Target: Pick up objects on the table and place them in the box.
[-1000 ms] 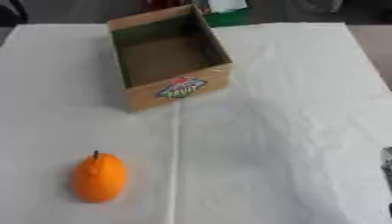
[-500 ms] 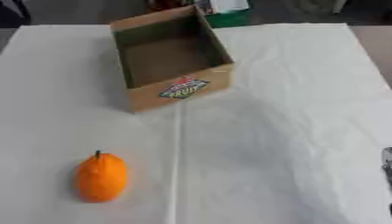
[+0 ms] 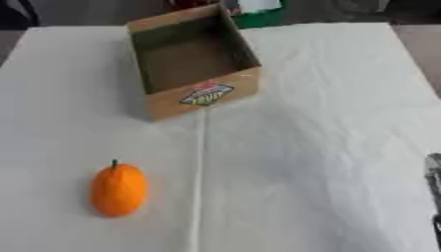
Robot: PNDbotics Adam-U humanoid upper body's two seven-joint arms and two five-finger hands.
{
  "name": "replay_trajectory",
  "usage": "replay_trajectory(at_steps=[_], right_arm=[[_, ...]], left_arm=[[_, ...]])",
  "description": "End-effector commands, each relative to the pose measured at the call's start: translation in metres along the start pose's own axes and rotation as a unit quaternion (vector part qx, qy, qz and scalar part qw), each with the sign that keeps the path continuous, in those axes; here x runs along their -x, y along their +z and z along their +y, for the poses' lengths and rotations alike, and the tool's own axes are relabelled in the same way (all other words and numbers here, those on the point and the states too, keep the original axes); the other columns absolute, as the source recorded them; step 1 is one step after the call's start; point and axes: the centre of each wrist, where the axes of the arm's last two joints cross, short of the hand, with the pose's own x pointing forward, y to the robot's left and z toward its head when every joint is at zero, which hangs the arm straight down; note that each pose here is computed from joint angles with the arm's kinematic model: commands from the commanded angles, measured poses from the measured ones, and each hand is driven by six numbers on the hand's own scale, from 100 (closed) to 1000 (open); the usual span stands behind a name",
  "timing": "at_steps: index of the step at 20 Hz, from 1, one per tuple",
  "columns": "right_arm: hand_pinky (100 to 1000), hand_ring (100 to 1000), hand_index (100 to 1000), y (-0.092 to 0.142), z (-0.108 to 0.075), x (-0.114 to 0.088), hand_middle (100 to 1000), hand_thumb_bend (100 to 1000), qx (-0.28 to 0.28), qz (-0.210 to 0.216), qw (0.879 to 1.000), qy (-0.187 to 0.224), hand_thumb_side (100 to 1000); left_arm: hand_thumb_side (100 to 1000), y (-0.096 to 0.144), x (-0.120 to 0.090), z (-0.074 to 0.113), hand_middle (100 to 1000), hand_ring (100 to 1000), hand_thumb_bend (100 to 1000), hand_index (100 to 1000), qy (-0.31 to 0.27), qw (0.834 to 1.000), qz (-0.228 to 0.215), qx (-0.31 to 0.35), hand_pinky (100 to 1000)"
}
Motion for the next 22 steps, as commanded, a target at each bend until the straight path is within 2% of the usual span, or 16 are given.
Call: replay_trajectory(at_steps=[1,3,4,5,8,12,17,18,19,22], right_arm=[[795,809,824,-0.007,-0.003,-0.006,704,100,-0.011,-0.015,1.000,0.005,1000],[796,809,824,-0.006,-0.003,-0.005,704,100,-0.012,-0.015,1.000,0.006,1000],[796,809,824,-0.006,-0.003,-0.005,704,100,-0.013,-0.014,1.000,0.007,1000],[795,809,824,-0.006,-0.003,-0.005,703,100,-0.014,-0.014,1.000,0.007,1000],[795,809,824,-0.005,-0.003,-0.005,703,100,-0.016,-0.013,1.000,0.007,1000],[796,809,823,-0.005,-0.003,-0.005,702,100,-0.019,-0.011,1.000,0.008,1000],[797,810,823,-0.003,-0.002,-0.005,701,100,-0.021,-0.007,1.000,0.008,1000],[797,810,823,-0.003,-0.002,-0.005,701,100,-0.021,-0.007,1.000,0.008,1000],[797,810,823,-0.003,-0.002,-0.005,701,100,-0.022,-0.006,1.000,0.008,1000],[798,811,823,-0.002,-0.002,-0.004,701,100,-0.022,-0.005,1.000,0.009,1000]], left_arm=[[1000,-0.011,-0.011,0.011,723,616,255,913,-0.083,0.992,-0.022,0.087,503],[1000,-0.015,-0.017,0.011,733,631,395,912,-0.116,0.982,-0.030,0.146,508],[1000,-0.017,-0.020,0.012,737,636,422,912,-0.132,0.975,-0.036,0.175,509],[1000,-0.019,-0.022,0.012,745,648,550,915,-0.147,0.967,-0.044,0.205,509],[1000,-0.023,-0.029,0.010,757,661,709,921,-0.172,0.938,-0.073,0.291,510],[1000,-0.025,-0.036,0.005,766,673,693,933,-0.182,0.904,-0.099,0.373,514],[1000,-0.028,-0.046,-0.006,774,686,669,951,-0.176,0.885,-0.125,0.412,523],[1000,-0.027,-0.048,-0.010,775,688,634,954,-0.173,0.880,-0.129,0.424,526],[1000,-0.026,-0.049,-0.013,774,693,541,958,-0.168,0.875,-0.130,0.435,535],[1000,-0.024,-0.054,-0.021,781,704,523,964,-0.145,0.864,-0.124,0.465,544]])
